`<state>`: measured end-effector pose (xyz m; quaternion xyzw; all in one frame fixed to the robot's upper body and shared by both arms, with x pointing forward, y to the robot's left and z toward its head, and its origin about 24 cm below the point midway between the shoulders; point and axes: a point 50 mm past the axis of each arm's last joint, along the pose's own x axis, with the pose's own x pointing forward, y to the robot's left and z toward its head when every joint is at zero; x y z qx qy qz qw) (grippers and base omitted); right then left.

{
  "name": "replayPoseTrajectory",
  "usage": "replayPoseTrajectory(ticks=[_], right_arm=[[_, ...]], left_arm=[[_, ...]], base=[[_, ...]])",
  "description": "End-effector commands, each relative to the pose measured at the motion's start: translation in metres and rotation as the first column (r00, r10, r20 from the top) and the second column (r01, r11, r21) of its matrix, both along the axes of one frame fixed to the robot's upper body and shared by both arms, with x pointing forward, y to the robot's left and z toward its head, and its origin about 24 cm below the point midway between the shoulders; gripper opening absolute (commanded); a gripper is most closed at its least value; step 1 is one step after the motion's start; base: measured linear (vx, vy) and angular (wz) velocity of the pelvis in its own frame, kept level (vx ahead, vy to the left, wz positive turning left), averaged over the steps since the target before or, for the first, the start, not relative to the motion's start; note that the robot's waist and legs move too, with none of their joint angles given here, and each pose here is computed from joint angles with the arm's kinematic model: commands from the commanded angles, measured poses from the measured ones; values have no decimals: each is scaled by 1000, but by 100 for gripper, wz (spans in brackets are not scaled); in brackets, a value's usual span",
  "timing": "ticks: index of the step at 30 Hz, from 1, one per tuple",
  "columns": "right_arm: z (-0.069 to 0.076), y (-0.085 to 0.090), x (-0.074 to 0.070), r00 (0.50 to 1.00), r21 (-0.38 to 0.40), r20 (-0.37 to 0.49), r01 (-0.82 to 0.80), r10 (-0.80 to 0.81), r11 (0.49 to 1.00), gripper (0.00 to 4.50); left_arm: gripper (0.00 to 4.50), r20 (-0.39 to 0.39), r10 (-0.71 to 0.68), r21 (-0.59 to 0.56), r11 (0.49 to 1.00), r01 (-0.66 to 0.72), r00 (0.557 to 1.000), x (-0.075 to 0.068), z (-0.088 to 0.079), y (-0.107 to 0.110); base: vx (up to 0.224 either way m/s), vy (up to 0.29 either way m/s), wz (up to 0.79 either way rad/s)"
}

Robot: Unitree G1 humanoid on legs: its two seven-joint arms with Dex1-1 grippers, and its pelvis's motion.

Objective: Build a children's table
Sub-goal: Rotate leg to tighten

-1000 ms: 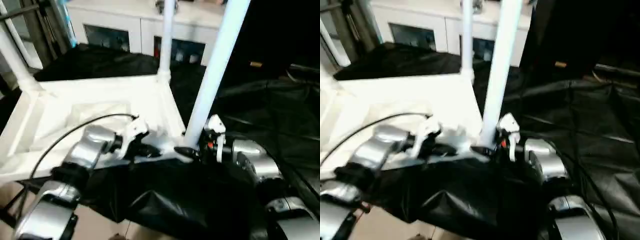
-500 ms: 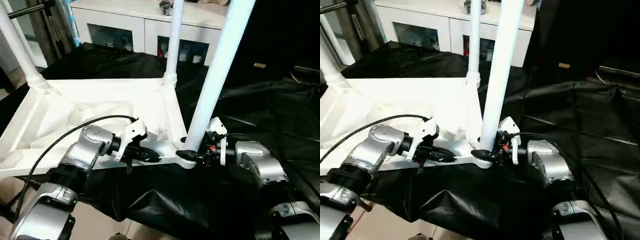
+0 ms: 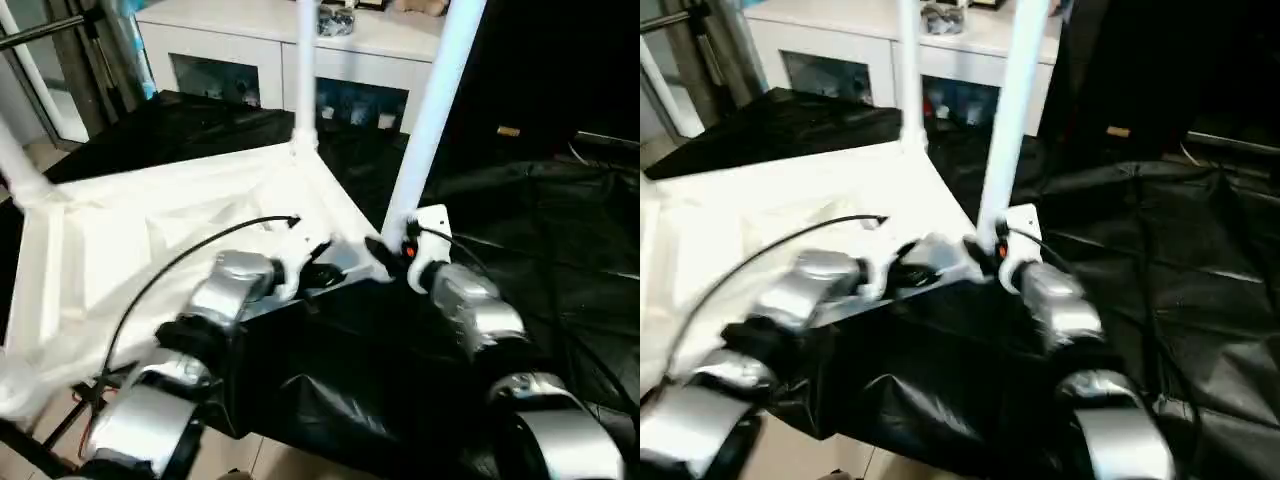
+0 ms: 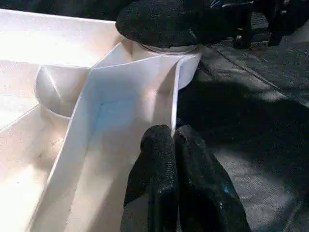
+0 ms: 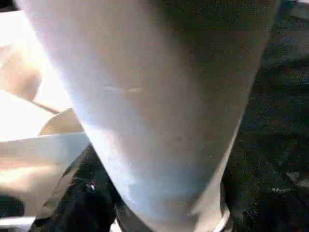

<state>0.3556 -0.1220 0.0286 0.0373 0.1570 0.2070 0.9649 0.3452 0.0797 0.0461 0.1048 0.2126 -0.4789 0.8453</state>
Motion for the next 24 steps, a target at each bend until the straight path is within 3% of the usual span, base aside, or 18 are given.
replayPoseTrajectory(ticks=[1,6,10,17,20,24], right_arm=[[-29,48,-22,976,44,-119,-181,185,983,310],[-23,45,-19,977,92,-98,-180,189,979,341],[-19,32,-20,959,66,-55,-274,277,959,378],[-8,-21,-31,880,32,-25,-473,474,880,446],[-6,-30,-32,874,15,-29,-485,485,874,446],[7,-60,-36,850,15,-21,-526,526,850,446]], left_arm=[[0,84,16,-65,998,-11,996,7,20,-24],[0,85,-4,-62,998,10,996,6,18,-22],[0,84,-41,-55,997,46,996,3,15,-16],[0,68,-102,-31,994,104,992,1,13,5],[0,66,-110,-30,993,112,992,0,13,7],[0,56,-186,-50,981,189,981,-5,15,16]], base=[[0,0,0],[0,0,0],[0,0,0],[0,0,0],[0,0,0],[0,0,0]])
